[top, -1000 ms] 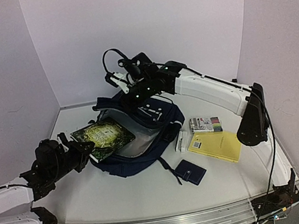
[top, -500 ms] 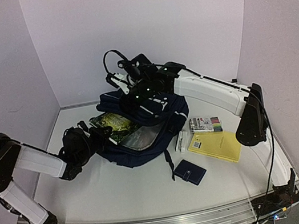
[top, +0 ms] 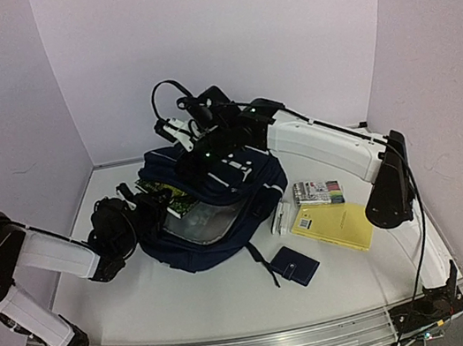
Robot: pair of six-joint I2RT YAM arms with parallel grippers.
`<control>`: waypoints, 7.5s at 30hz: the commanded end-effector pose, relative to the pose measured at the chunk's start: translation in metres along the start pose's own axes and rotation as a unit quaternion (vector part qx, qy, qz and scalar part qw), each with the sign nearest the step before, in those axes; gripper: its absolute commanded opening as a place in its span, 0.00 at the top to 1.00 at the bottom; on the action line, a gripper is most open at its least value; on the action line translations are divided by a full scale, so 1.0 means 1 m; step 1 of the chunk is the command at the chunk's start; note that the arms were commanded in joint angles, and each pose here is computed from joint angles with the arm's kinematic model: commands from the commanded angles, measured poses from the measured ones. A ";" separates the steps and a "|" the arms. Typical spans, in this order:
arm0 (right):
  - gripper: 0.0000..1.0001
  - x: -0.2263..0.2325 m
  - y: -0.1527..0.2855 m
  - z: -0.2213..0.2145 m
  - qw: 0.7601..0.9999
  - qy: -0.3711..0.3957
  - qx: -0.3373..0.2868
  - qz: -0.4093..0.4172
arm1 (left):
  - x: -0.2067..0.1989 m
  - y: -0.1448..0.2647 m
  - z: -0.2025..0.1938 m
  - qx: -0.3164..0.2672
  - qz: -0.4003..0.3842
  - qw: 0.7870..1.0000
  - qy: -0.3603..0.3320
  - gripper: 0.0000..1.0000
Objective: Pack the student bag
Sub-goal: Place the book in the student bag, then adjust the book at the center of the board.
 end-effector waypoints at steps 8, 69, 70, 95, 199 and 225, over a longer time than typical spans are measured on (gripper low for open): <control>1.00 0.019 0.050 0.086 0.981 0.005 -0.182 0.072 | -0.032 -0.043 -0.006 -0.010 -0.126 0.992 0.019 0.99; 1.00 -0.037 -0.004 0.030 0.986 -0.087 -0.132 0.045 | 0.021 0.011 -0.035 -0.126 0.237 0.963 0.003 0.01; 1.00 -0.038 -0.004 0.030 0.986 -0.087 -0.132 0.045 | 0.019 0.016 -0.033 -0.134 0.269 0.954 -0.002 0.00; 0.15 -0.030 0.016 0.005 0.983 -0.105 -0.104 0.111 | -0.069 0.116 -0.008 -0.111 0.234 0.960 -0.103 0.00; 0.59 -0.036 0.172 -0.268 0.874 -0.298 0.180 0.339 | 0.096 -0.102 -0.293 0.445 0.177 0.798 -0.366 0.13; 0.57 0.026 0.111 -0.180 0.876 -0.216 0.140 0.407 | 0.039 -0.033 -0.225 0.312 0.083 0.887 -0.330 0.06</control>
Point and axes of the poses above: each gripper's point midway between its finger pads, its own y axis back along the fingers, its own x axis along the line the jaws close on, z = x × y, the point moved 6 cm from there along y, back along the fingers, and after that the axes turned 14 degrees about y, right-handed, at the moved point
